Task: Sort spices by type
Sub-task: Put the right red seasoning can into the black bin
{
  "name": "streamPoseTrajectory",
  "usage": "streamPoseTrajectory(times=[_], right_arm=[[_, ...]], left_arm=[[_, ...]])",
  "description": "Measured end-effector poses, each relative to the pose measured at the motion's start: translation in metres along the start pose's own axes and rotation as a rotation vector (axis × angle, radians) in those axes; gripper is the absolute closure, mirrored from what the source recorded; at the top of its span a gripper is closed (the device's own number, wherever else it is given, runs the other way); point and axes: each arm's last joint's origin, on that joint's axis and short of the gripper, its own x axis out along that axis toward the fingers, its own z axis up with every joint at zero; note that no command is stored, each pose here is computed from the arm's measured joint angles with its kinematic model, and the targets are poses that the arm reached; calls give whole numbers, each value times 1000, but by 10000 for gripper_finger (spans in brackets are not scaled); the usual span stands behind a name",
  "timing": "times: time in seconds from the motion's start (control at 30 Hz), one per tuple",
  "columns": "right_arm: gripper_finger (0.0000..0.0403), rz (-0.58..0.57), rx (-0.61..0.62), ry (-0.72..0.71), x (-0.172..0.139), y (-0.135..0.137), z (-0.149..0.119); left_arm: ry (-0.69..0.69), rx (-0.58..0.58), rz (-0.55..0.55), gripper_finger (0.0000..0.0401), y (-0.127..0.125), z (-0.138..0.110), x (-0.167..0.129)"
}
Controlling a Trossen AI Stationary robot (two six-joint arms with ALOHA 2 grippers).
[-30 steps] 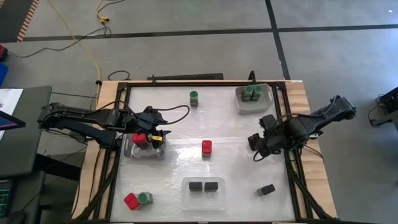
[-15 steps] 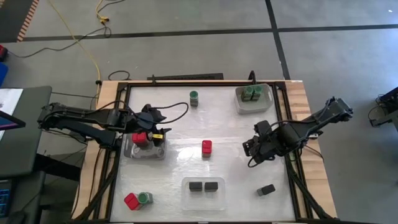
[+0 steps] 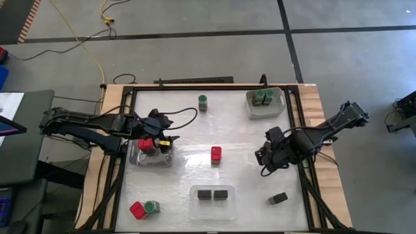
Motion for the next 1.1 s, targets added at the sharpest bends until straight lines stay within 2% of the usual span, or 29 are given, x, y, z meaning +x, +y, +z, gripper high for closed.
streamPoseTrajectory(times=[0.5, 0.7, 0.8, 0.97, 1.1], right_arm=[[98, 12, 19, -26, 1, 2, 4], [98, 8, 17, -27, 1, 1, 4], [98, 12, 7, -28, 0, 1, 2], [98, 41, -52, -46, -5, 1, -11], [98, 69, -76, -108, -10, 1, -20]], left_arm=[[-6, -13, -4, 72, 0, 1, 0], [-6, -53, -4, 72, 0, 1, 0], [-6, -20, -11, 72, -2, 1, -1], [-23, 22, -45, 72, -8, 15, -7], [-24, 120, -67, 72, -14, 29, -5]])
